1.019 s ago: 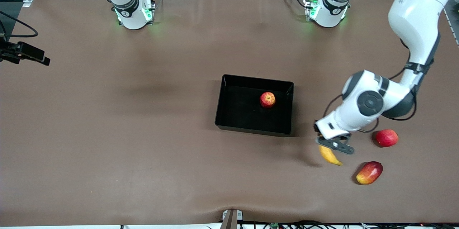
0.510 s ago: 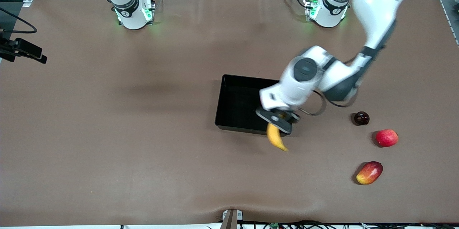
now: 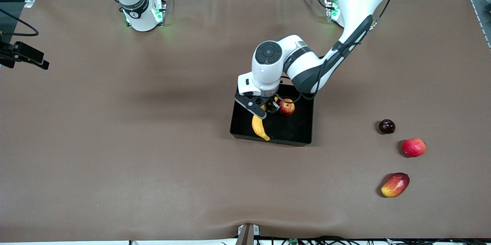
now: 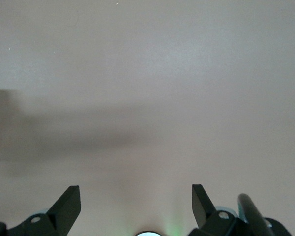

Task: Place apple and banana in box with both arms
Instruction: 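Lift the banana with the left gripper and carry it into the box, then lower the banana beside the apple and open the left gripper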

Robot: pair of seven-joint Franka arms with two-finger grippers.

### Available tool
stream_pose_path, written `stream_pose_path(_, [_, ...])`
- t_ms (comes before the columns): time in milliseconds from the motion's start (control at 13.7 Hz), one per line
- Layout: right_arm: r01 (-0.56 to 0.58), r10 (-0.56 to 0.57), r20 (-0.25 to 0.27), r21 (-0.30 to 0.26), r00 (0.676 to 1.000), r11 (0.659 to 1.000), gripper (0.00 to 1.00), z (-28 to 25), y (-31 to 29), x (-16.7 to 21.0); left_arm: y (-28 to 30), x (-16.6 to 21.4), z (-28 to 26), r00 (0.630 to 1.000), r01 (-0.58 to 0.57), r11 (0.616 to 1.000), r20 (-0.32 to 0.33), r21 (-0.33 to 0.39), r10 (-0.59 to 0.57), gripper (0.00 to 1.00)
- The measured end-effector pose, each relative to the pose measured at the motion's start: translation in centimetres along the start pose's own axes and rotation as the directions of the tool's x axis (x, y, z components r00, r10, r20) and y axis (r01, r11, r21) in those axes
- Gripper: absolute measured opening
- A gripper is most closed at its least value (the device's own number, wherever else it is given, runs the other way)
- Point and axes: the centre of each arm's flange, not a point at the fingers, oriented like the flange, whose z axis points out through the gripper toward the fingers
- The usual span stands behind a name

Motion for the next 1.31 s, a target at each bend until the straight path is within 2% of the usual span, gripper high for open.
stream_pose_path(364, [0.006, -0.006, -0.003, 0.001, 1.0, 1.0, 1.0, 0.0, -0.3, 0.0, 2.1, 0.9, 4.2, 1.0, 0.016, 0.999, 0.026, 0.04, -0.017, 0.37])
stream_pose_path(655, [0.007, -0.007, -0.004, 0.003, 1.0, 1.0, 1.0, 0.0, -0.3, 0.0, 3.4, 0.5, 8.0, 0.998, 0.032, 0.999, 0.055, 0.022, -0.034, 0.37])
stream_pose_path(1092, [0.008, -0.008, -0.004, 0.004, 1.0, 1.0, 1.0, 0.0, -0.4, 0.0, 5.2, 0.2, 8.6, 0.987, 0.145, 0.989, 0.061, 0.029, -0.146, 0.37])
stream_pose_path(1165, [0.009, -0.009, -0.004, 0.004, 1.0, 1.0, 1.0, 0.0, -0.5, 0.0, 5.4, 0.1, 8.8, 0.985, 0.156, 0.987, 0.064, 0.031, -0.158, 0.41])
stream_pose_path(1311, [0.008, -0.008, -0.003, 0.004, 1.0, 1.0, 1.0, 0.0, -0.4, 0.0, 5.2, 0.3, 8.7, 0.98, 0.187, 0.982, 0.06, 0.032, -0.189, 0.63])
